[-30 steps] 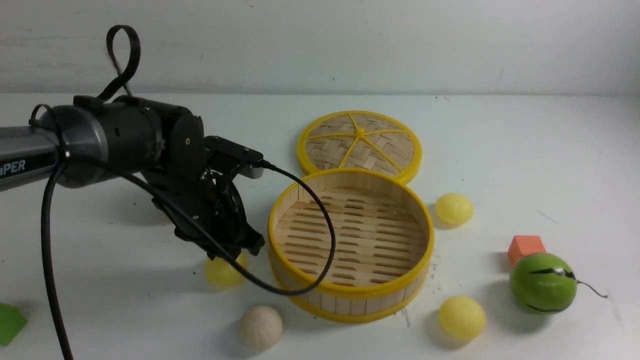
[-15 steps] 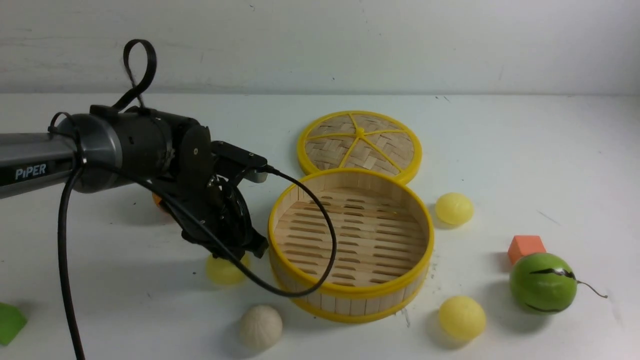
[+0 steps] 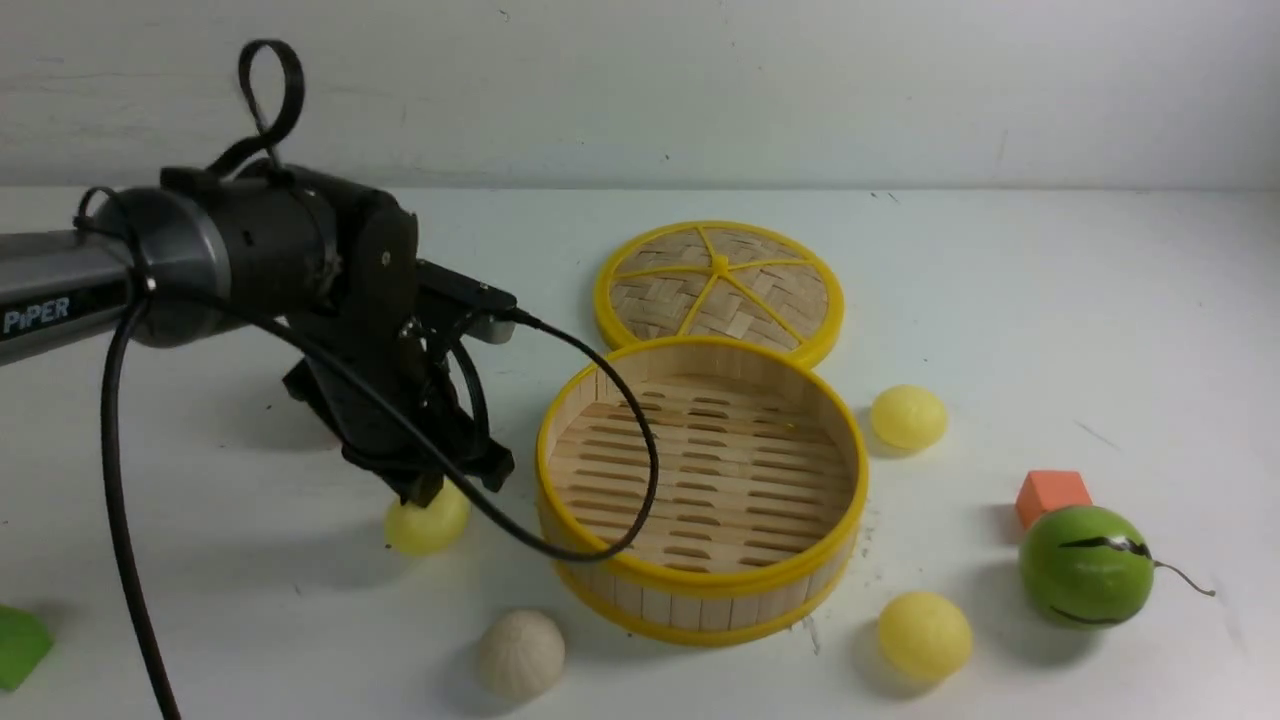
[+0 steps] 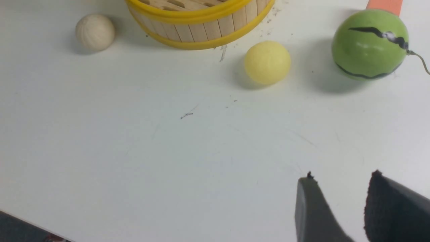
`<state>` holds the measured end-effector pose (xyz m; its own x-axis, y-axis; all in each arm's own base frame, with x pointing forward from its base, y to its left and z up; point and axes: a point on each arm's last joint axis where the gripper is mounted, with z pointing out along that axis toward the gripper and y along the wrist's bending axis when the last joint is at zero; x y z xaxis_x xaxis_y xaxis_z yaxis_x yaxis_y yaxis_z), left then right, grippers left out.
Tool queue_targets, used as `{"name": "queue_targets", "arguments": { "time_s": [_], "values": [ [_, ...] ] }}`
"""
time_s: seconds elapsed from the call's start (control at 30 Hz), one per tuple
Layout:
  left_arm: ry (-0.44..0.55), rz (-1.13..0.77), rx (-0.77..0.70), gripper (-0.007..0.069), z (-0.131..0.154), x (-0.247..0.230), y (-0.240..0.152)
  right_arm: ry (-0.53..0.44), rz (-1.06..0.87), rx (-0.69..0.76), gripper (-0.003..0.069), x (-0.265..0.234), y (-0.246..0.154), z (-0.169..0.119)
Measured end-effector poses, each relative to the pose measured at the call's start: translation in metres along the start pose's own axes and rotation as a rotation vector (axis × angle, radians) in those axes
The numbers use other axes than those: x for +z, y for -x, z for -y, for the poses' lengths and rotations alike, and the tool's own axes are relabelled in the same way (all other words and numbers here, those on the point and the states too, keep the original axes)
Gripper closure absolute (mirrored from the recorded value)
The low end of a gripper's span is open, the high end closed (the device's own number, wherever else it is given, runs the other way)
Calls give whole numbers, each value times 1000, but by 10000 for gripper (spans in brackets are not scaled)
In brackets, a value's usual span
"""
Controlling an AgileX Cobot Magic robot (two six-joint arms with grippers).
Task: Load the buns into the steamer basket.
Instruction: Use the left arm to put the steamed stuffed bun into the steamer
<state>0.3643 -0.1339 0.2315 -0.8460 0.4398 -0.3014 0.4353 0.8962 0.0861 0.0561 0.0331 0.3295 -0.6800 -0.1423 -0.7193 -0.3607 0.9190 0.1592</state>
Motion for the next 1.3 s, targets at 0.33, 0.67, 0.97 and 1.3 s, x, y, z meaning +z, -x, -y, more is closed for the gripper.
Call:
{"name": "queue_targets", "arguments": {
  "time_s": [0.33, 0.67, 0.97, 1.3],
  "values": [
    [-125, 211, 128, 638, 64, -76, 41, -13, 31, -4, 419, 0, 3, 1],
    [-88, 92, 205, 638, 91, 9, 79, -6, 27, -1, 419, 0, 2, 1],
    [-68, 97, 216, 571, 90, 23, 85, -1, 27, 1, 419, 0, 3, 0],
    [-83, 90, 193, 175, 88, 8, 82, -1, 27, 2, 424, 0, 3, 0]
  ]
}}
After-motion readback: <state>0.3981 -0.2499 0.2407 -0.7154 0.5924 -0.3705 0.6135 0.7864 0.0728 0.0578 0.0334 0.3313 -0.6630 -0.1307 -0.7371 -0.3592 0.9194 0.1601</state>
